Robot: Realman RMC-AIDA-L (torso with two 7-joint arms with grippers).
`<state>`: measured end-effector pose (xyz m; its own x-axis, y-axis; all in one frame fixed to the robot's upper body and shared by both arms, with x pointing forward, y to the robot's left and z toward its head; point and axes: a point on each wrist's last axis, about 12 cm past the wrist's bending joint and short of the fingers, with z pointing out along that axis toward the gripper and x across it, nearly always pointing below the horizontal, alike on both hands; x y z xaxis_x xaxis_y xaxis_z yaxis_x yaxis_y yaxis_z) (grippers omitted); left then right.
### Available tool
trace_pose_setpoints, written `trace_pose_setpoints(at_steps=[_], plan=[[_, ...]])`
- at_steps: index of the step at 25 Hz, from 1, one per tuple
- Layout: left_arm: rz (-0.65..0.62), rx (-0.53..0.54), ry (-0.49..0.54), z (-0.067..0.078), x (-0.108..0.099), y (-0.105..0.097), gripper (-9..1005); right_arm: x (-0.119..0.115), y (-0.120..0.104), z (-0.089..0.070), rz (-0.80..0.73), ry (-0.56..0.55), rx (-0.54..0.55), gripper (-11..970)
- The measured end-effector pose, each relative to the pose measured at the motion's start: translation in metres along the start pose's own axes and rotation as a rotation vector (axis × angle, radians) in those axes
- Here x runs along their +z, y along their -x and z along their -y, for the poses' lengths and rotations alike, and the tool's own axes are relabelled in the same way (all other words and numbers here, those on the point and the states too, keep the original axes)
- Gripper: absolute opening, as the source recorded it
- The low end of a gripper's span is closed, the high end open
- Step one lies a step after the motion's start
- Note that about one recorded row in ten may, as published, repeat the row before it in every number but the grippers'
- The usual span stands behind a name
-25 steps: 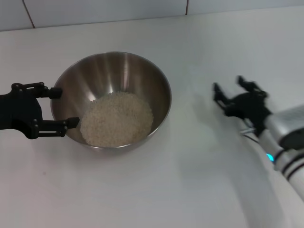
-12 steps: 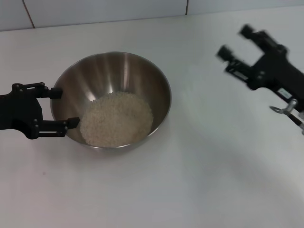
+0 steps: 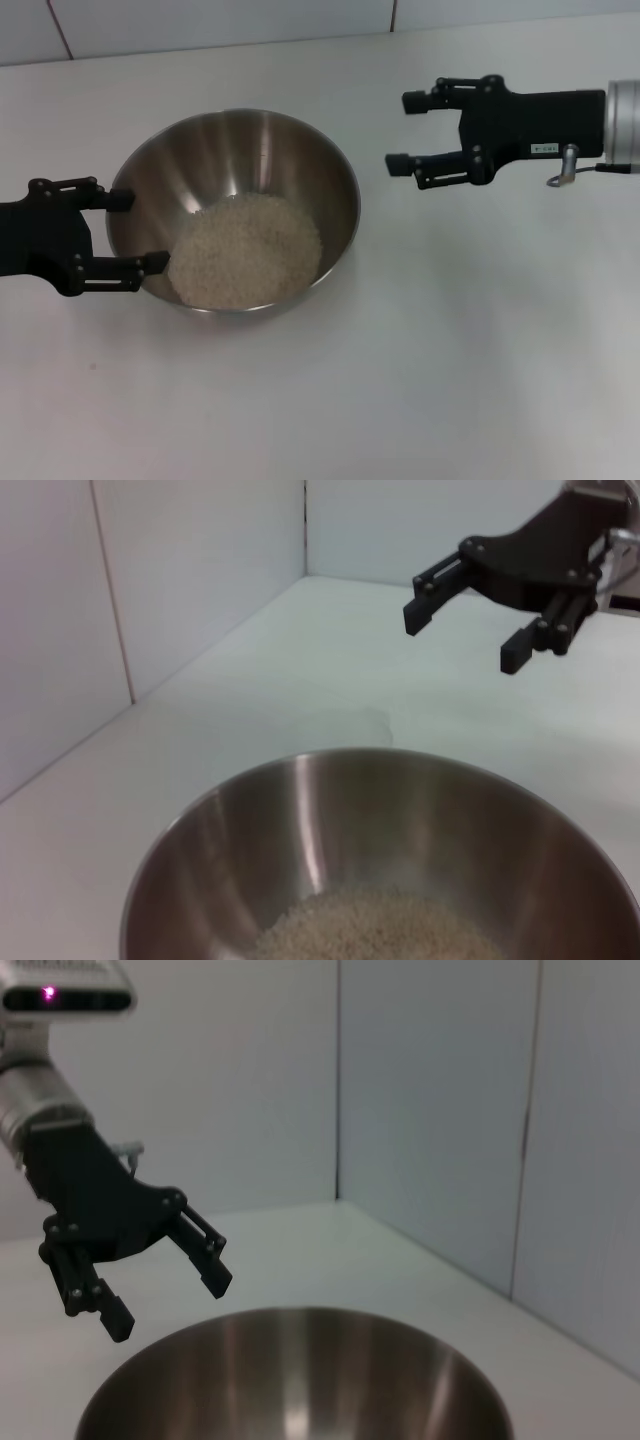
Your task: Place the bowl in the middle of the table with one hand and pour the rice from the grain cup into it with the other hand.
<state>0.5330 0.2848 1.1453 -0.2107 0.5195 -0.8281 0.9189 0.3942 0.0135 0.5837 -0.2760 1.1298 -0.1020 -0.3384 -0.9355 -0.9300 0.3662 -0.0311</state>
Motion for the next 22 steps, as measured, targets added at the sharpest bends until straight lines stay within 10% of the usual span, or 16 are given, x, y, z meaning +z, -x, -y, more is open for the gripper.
trace_pose_setpoints(at_steps=[22], plan=[[-0.010,0.000,-0.004,-0.001,0.002,0.001,834,0.023,0.018,-0.022,-0.137,0.039,-0.086,814]])
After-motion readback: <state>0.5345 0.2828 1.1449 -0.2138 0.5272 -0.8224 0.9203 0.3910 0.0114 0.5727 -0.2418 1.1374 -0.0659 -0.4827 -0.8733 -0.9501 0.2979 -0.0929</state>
